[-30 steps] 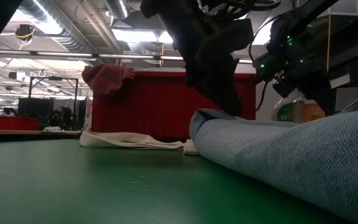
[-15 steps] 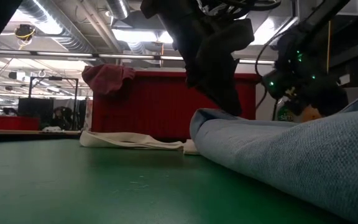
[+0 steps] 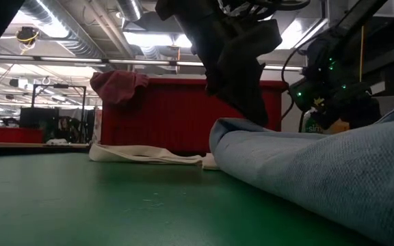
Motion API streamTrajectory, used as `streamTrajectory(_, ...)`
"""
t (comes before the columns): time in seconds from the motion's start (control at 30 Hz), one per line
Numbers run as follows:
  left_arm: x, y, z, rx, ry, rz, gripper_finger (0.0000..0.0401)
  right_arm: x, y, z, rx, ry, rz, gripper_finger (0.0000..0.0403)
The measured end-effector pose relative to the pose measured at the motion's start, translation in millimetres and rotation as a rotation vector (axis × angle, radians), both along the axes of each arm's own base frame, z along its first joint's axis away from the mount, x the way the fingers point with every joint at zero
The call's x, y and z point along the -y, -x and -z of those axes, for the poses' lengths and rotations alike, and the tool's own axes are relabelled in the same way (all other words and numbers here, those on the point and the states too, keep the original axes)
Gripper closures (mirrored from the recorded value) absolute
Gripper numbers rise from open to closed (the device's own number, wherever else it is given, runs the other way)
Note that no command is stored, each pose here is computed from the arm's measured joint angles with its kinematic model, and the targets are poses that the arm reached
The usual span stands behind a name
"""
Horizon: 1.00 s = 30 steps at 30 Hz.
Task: Fold Laundry from Bin
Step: Fold the blue pants from the red laundry basket
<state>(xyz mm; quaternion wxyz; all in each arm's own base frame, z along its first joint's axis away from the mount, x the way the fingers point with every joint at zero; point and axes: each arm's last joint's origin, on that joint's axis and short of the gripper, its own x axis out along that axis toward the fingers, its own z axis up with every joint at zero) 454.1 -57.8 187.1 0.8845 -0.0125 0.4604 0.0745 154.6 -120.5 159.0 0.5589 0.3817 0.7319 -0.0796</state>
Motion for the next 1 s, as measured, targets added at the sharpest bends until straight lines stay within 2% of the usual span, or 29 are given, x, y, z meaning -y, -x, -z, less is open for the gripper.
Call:
streamTrajectory(0.13,0.0,0.0,0.0,0.0,0.0,0.0,0.0348,0.0,0.0,-0.1,0.001,0.001,0.001,0.0392)
streamTrajectory(0.3,0.4,0.1,0.0,0.0,0.0,0.001,0.0348,3.5,-2.5,-13.9,-0.007,0.047,-0.009,0.0379)
streamTrajectory(0.43,0.7,0.1,-0.1,0.0,0.001,0.001,0.0348,11.2,-9.7,-34.5,0.04,0.136,-0.021,0.0396)
streamTrajectory(0.6,4.3,0.1,-0.4,0.005,0.002,0.009,0.0348,20.3,-18.1,-59.0,0.099,0.255,-0.032,0.039)
streamTrajectory(0.77,11.7,-1.2,-2.0,0.034,0.007,0.026,0.0348,25.4,-20.4,-60.6,0.083,0.347,-0.056,0.0399)
streamTrajectory(1.0,15.3,-1.9,-3.0,0.051,-0.007,0.035,0.0348,24.6,-19.6,-57.4,0.074,0.343,-0.031,0.0368)
